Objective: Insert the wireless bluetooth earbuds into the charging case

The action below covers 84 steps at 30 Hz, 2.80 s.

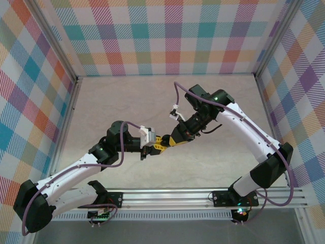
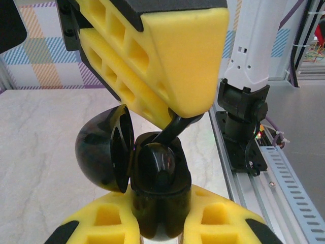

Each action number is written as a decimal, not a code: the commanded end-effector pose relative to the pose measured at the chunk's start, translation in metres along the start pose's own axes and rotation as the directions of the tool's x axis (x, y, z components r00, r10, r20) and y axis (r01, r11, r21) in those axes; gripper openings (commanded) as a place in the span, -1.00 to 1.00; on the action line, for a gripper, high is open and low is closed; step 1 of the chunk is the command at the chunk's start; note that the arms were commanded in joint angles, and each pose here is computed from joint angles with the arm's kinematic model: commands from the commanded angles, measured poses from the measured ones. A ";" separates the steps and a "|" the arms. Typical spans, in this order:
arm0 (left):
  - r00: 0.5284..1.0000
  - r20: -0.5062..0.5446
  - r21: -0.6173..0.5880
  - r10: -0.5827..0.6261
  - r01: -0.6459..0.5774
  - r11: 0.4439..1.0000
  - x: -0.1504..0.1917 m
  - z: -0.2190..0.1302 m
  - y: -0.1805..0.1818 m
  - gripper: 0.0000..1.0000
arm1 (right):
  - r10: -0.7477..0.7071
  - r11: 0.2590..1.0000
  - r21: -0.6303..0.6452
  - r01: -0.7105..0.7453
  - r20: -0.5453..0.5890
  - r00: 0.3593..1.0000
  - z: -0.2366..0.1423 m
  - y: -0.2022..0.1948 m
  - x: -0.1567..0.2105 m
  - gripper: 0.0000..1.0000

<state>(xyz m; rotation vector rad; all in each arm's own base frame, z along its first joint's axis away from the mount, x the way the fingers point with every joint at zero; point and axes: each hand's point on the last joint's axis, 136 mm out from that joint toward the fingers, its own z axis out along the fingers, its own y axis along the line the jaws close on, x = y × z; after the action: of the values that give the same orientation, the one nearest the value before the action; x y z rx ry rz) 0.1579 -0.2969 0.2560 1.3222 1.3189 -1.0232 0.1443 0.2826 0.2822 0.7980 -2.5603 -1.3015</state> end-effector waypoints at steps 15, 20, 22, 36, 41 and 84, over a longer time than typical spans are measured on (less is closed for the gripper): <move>0.995 0.084 0.067 0.049 -0.055 0.996 -0.027 -0.002 -0.020 -1.00 | -0.052 0.984 0.172 0.040 0.066 0.996 -0.011 -0.021 -0.020 -0.69; 0.995 0.091 0.072 0.042 -0.049 0.996 -0.029 -0.002 -0.021 -1.00 | -0.059 0.984 0.172 0.048 0.061 0.996 -0.009 -0.023 -0.022 -0.70; 0.995 0.094 0.070 0.042 -0.048 0.996 -0.030 -0.001 -0.020 -1.00 | -0.063 0.984 0.169 0.052 0.060 0.996 -0.008 -0.023 -0.022 -0.71; 0.988 0.149 0.064 0.029 -0.039 0.997 -0.040 -0.004 -0.021 -1.00 | -0.162 0.986 0.035 0.160 0.067 0.984 -0.006 -0.006 -0.020 -0.81; 0.988 0.154 0.051 0.031 -0.040 0.998 -0.041 -0.007 -0.021 -1.00 | -0.172 0.983 -0.044 0.177 0.092 0.981 -0.011 0.007 -0.018 -0.84; 0.987 0.163 0.048 0.018 -0.026 0.998 -0.047 -0.001 -0.014 -1.00 | -0.223 0.973 0.078 0.217 0.093 0.970 0.002 -0.009 -0.021 -0.83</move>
<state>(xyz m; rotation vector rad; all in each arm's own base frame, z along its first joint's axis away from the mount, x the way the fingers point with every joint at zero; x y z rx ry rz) 0.1536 -0.2992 0.2569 1.2423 1.3808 -1.1192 0.1576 0.2832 0.2855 1.0480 -2.6313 -1.3720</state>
